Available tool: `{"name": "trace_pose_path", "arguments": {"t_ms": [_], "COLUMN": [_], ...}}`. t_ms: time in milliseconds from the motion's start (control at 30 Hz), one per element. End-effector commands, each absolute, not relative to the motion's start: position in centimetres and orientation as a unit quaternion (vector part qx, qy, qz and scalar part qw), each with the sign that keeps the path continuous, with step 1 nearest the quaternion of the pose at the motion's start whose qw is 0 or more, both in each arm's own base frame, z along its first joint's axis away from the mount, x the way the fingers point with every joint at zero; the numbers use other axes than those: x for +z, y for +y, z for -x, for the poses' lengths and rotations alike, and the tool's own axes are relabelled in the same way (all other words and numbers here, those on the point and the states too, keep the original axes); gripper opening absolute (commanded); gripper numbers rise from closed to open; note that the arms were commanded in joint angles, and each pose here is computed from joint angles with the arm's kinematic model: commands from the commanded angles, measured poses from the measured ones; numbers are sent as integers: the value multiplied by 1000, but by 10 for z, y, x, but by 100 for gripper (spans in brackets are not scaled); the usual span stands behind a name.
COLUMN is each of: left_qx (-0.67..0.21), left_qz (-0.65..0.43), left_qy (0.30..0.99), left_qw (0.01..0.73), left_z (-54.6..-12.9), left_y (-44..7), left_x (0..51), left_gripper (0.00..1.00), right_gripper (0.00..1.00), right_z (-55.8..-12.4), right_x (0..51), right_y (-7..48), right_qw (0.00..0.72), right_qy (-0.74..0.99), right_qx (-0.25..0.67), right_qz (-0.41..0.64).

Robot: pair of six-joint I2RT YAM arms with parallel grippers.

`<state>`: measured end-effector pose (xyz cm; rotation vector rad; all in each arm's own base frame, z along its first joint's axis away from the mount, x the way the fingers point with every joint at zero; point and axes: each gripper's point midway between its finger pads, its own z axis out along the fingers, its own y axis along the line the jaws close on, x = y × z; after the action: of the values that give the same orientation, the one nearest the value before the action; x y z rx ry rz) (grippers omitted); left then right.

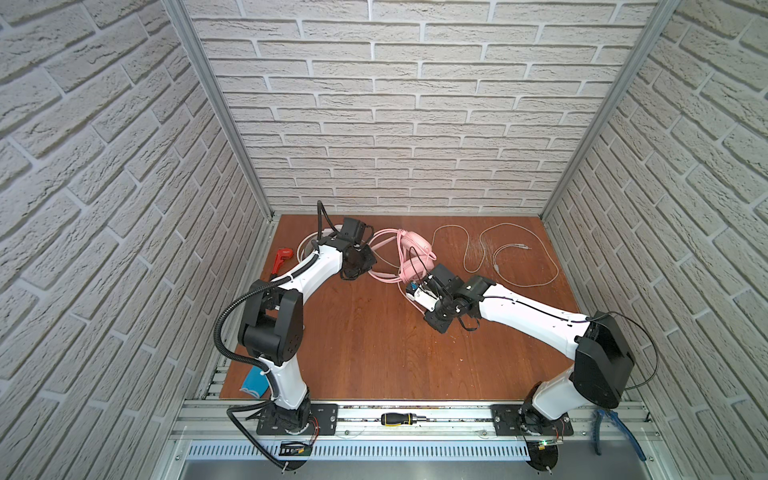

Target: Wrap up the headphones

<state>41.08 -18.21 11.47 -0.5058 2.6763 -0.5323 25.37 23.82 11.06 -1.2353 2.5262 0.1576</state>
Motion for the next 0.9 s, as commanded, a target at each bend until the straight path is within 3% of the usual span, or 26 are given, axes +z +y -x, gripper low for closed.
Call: {"name": "trace_pose_path", "arguments": {"t_ms": [0,433,867], "left_qx": [-200,-164,-132], "left_qz": [166,138,89], "left_qy": [943,958,973], "left_qw": [207,192,168], "left_z": [-425,-420,-403], "left_y": [-192,-199,-207], "left_x": [131,121,106], "left_gripper": [0,0,0], "right_gripper": [5,5,6], "right_z": [-245,-234,-274], "right_x": [133,156,196], "right_y": [248,260,279], "right_qw": [176,191,258], "right_qy": [864,841,829], "right_qx": [78,116,98], "right_qz": [465,493,487]}}
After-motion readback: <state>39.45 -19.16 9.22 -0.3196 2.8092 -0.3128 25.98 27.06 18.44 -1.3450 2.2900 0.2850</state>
